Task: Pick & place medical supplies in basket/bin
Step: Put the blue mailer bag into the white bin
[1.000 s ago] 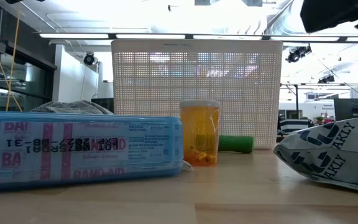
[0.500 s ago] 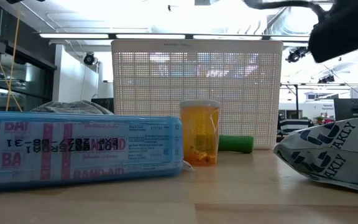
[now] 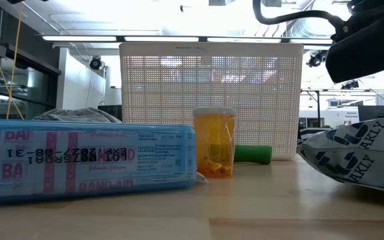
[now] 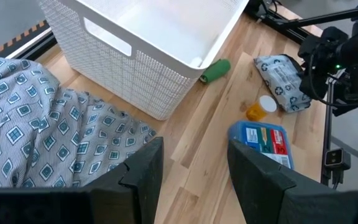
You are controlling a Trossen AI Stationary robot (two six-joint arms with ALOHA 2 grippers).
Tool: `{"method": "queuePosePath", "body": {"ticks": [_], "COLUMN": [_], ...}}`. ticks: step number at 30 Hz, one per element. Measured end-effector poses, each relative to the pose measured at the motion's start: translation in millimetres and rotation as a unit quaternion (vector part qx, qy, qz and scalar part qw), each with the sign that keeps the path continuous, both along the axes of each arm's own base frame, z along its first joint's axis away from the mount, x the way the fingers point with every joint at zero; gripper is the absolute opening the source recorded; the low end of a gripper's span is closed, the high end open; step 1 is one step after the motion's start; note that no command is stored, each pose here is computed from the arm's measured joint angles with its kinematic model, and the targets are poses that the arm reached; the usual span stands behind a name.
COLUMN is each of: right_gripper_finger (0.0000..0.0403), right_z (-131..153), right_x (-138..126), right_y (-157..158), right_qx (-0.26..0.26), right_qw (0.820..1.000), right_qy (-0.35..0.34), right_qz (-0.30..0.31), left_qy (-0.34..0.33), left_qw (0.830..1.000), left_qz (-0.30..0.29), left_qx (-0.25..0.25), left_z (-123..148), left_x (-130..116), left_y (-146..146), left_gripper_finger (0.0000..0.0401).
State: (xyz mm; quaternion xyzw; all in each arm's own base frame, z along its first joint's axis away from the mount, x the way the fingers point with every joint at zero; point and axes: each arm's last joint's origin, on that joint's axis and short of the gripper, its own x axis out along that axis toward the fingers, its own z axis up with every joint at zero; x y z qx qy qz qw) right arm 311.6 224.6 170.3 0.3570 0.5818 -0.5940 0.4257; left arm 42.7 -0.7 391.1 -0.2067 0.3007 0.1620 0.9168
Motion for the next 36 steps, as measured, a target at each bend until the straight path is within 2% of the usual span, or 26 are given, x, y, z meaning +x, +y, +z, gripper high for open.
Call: {"method": "queuePosePath", "body": {"ticks": [28,32,36], "right_gripper_finger": [0.0123,0.0109,0.0079], "right_z": [-5.4,-5.5,-5.8], "right_x": [8.8,9.2,9.9], "right_y": [-0.2,0.1,0.5], "right_qx": [0.018,0.019,0.021], "right_qw": [0.999,0.999,0.999], "right_qy": [-0.034,-0.036,-0.041], "right_qz": [0.007,0.007,0.008], "left_qy": [0.003,0.003,0.003], "left_qw": [1.000,1.000,1.000], "left_qz": [-0.001,-0.001,-0.001], "left_qx": [0.002,0.002,0.002], "left_z": [-0.4,-0.4,-0.4], "left_x": [-0.3,-0.3,-0.3], "left_y": [0.1,0.1,0.1], "left_gripper_finger": [0.0211,0.0211,0.0211]}}
